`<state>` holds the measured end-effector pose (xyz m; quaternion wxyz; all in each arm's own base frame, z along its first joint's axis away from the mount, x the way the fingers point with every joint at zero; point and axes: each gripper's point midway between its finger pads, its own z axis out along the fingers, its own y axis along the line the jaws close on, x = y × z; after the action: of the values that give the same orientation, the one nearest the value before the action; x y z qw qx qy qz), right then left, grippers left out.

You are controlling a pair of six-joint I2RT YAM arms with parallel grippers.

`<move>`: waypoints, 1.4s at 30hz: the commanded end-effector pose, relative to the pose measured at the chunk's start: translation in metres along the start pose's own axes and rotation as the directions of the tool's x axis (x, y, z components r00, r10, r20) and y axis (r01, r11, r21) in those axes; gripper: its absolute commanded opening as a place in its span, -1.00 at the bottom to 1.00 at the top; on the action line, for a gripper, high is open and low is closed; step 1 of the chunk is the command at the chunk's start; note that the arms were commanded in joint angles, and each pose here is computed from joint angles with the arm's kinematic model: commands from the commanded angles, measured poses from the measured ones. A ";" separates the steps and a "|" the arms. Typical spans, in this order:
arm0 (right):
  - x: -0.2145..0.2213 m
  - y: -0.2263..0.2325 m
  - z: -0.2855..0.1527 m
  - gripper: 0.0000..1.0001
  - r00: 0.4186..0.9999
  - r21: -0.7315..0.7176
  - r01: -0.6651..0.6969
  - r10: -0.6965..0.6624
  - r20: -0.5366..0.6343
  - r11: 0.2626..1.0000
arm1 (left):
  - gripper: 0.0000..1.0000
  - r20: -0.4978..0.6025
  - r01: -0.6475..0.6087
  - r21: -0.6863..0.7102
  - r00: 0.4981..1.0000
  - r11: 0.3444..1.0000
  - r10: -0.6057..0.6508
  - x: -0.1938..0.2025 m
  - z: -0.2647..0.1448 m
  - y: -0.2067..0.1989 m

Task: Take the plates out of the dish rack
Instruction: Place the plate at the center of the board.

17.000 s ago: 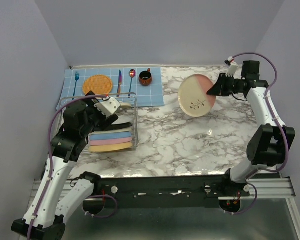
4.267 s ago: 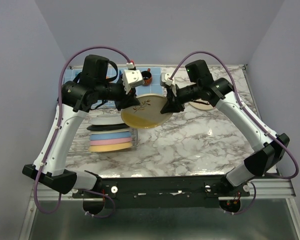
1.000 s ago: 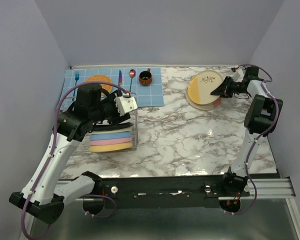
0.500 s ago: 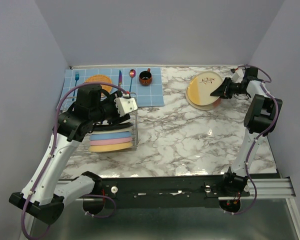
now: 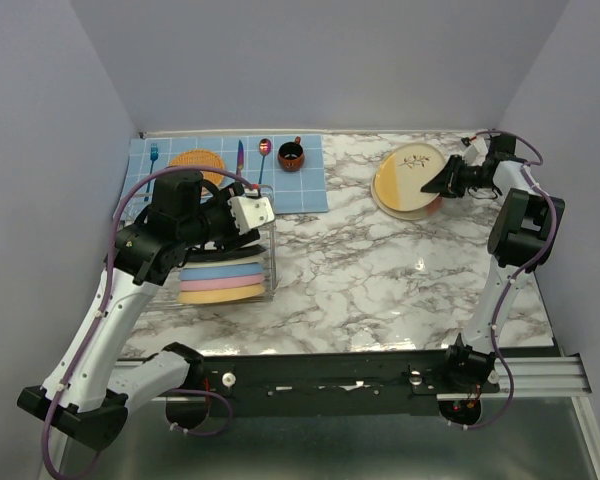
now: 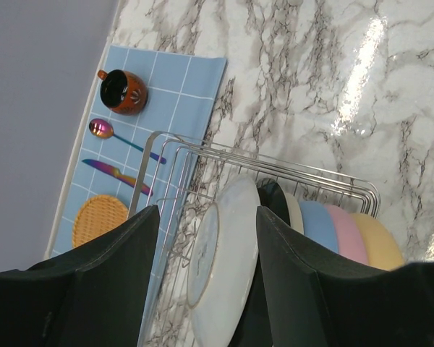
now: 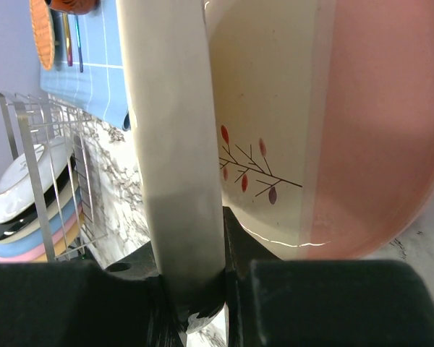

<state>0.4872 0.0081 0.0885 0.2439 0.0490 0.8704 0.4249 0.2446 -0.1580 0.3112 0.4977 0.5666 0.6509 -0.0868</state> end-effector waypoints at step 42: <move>0.015 -0.043 0.002 -0.11 0.984 -0.061 -0.174 0.171 -0.038 0.983 | 0.26 -0.013 0.028 0.032 1.000 0.999 -0.027 0.010 -0.007 -0.018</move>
<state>0.4754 -0.0012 0.0488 0.1811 0.1074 0.8471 0.4879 0.2347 -0.1535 0.2982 0.4817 0.5686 0.6604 -0.0921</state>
